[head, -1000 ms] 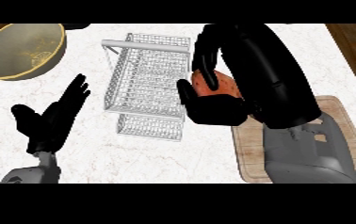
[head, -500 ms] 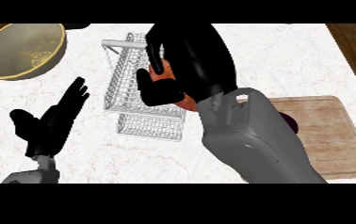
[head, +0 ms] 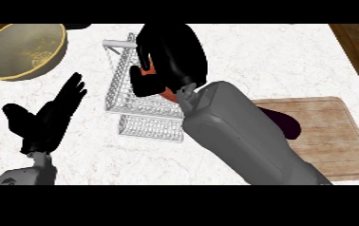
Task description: Pick the sweet potato from the cutting board and place it in the tiered basket
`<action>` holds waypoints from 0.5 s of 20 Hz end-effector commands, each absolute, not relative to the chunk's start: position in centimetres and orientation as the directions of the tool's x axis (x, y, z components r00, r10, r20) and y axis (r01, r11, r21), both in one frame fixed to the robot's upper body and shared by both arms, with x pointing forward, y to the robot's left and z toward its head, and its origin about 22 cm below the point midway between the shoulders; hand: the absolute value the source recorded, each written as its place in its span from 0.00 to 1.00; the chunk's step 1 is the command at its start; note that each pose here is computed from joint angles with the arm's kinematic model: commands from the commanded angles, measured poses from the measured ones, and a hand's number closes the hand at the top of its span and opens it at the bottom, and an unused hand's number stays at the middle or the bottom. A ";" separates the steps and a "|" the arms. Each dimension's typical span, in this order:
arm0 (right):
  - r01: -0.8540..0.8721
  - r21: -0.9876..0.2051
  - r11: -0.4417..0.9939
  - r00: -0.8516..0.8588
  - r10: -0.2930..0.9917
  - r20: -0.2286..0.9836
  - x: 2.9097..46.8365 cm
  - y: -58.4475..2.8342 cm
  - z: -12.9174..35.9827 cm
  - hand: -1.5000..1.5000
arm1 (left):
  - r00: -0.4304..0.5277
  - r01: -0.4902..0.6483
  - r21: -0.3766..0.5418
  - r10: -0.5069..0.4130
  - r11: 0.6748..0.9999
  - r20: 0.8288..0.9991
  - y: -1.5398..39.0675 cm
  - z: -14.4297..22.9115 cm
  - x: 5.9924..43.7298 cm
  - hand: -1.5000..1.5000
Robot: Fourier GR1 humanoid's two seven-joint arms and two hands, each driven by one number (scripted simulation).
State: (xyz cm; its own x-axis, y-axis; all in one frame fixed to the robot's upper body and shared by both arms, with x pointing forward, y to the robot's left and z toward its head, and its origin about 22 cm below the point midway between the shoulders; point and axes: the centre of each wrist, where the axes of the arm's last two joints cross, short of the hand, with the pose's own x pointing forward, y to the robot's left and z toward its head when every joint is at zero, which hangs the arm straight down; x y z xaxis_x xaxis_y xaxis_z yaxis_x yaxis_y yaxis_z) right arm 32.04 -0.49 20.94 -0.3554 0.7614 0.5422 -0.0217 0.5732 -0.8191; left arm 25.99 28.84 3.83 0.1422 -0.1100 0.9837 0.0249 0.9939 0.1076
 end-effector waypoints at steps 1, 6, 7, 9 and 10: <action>0.010 -0.833 0.553 -0.339 0.786 0.517 33.2 0.1 18.5 1.00 | 0.157 0.035 0.113 -0.117 0.993 0.981 28.3 2.8 25.2 0.50; 0.119 -0.801 0.587 -0.377 0.773 0.511 34.0 0.5 17.6 1.00 | 0.134 0.033 0.118 -0.122 0.992 0.983 29.6 2.7 26.3 0.50; 0.157 -0.733 0.662 -0.370 0.728 0.578 35.0 0.2 17.6 1.00 | 0.147 0.043 0.102 -0.107 0.994 0.983 27.8 2.9 26.5 0.50; 0.154 -0.701 0.696 -0.375 0.698 0.610 35.2 0.3 15.8 1.00 | 0.135 0.035 0.111 -0.114 0.993 0.984 28.5 2.8 26.2 0.50; 0.134 -0.707 0.694 -0.360 0.699 0.618 34.6 2.0 18.7 1.00 | 0.148 0.053 0.114 -0.120 0.992 0.982 28.1 3.5 25.6 0.50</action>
